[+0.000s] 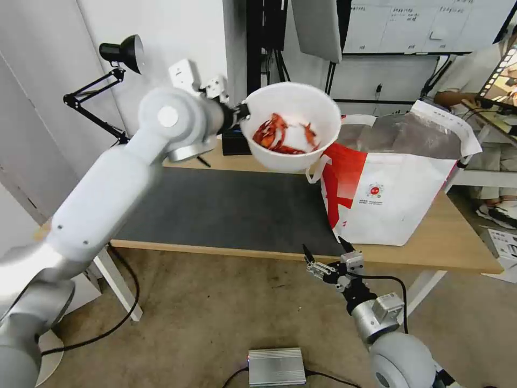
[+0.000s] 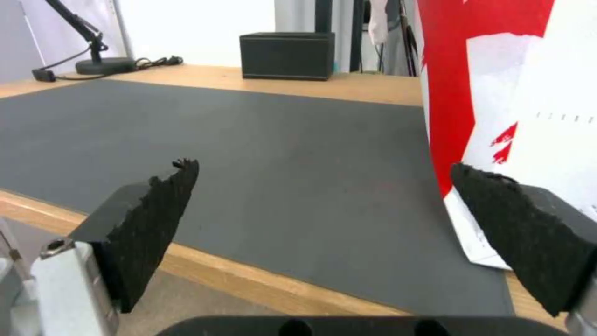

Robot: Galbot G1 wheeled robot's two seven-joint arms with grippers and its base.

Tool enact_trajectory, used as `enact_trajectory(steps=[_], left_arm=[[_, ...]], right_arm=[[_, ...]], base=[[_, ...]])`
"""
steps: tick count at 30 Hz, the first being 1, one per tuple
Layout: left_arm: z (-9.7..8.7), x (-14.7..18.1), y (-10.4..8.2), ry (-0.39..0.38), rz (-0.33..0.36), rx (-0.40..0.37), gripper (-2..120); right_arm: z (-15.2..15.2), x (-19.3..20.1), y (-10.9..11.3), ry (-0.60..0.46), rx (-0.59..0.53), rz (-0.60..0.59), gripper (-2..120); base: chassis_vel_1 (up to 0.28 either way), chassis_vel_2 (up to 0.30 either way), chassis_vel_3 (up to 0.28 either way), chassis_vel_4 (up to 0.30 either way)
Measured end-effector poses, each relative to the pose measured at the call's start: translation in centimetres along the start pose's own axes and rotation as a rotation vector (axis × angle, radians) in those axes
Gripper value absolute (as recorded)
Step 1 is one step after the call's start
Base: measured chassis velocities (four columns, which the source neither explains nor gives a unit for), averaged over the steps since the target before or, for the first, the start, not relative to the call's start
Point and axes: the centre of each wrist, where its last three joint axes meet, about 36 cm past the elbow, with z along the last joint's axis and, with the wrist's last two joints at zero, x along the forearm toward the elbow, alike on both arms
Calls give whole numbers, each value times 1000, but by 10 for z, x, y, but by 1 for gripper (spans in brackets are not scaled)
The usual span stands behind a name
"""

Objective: Pick up the trash from the table and place it into the takeout bag.

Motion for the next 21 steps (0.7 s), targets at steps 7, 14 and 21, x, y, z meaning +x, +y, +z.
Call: enact_trajectory(steps=[7,14,21], left_arm=[[-8,-17,-29,7,15,-15,0],[-3,-40,-53,32,18,-23,0],[-5,-65,-82,51,14,-17,0]], right_arm=[[0,0,0,0,0,0,100],[0,0,0,0,0,0,100],[0,0,0,0,0,0,100]], base=[[0,0,0,0],[0,0,0,0],[0,0,0,0]])
